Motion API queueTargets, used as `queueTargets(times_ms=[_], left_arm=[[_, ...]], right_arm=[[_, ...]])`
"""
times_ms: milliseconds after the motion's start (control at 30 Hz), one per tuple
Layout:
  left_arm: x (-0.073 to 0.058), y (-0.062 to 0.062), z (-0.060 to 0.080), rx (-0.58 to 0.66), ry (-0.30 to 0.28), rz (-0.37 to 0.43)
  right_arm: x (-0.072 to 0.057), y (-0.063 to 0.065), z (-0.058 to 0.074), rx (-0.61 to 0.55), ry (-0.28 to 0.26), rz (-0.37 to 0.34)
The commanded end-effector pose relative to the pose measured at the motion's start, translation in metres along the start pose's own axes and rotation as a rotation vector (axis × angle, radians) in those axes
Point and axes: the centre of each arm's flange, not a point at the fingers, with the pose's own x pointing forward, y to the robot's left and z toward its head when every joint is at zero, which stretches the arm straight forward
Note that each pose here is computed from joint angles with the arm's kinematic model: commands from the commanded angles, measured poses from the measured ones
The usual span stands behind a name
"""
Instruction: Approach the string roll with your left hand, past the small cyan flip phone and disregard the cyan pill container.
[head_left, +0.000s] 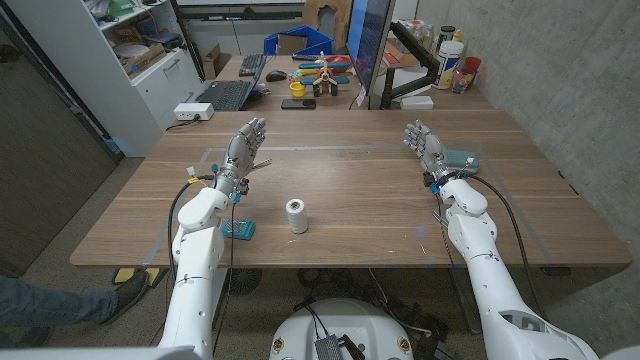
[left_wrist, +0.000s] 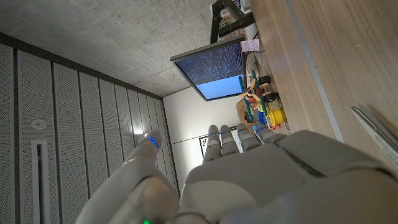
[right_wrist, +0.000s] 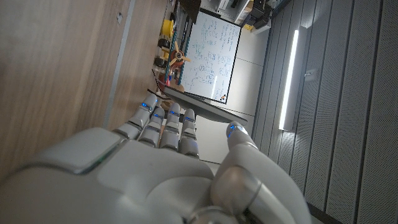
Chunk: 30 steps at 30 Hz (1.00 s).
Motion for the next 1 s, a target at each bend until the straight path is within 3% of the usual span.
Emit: queueTargets(times_ms=[33,700,1000], left_arm=[[-0.004,-0.004,0.006,0.034,-0.009,-0.012],[-0.007,-0.008,0.010,0.111,-0.016,-0.017],[-0.013,-0.013,0.019,0.160,-0.040,-0.025]], right_arm=[[0.000,-0.001,0.001,0.001,-0.004,-0.002],[0.001,-0.003,0.002,0.007,-0.009,-0.011],[0.001,-0.003,0.003,0.005,-0.012,-0.013]])
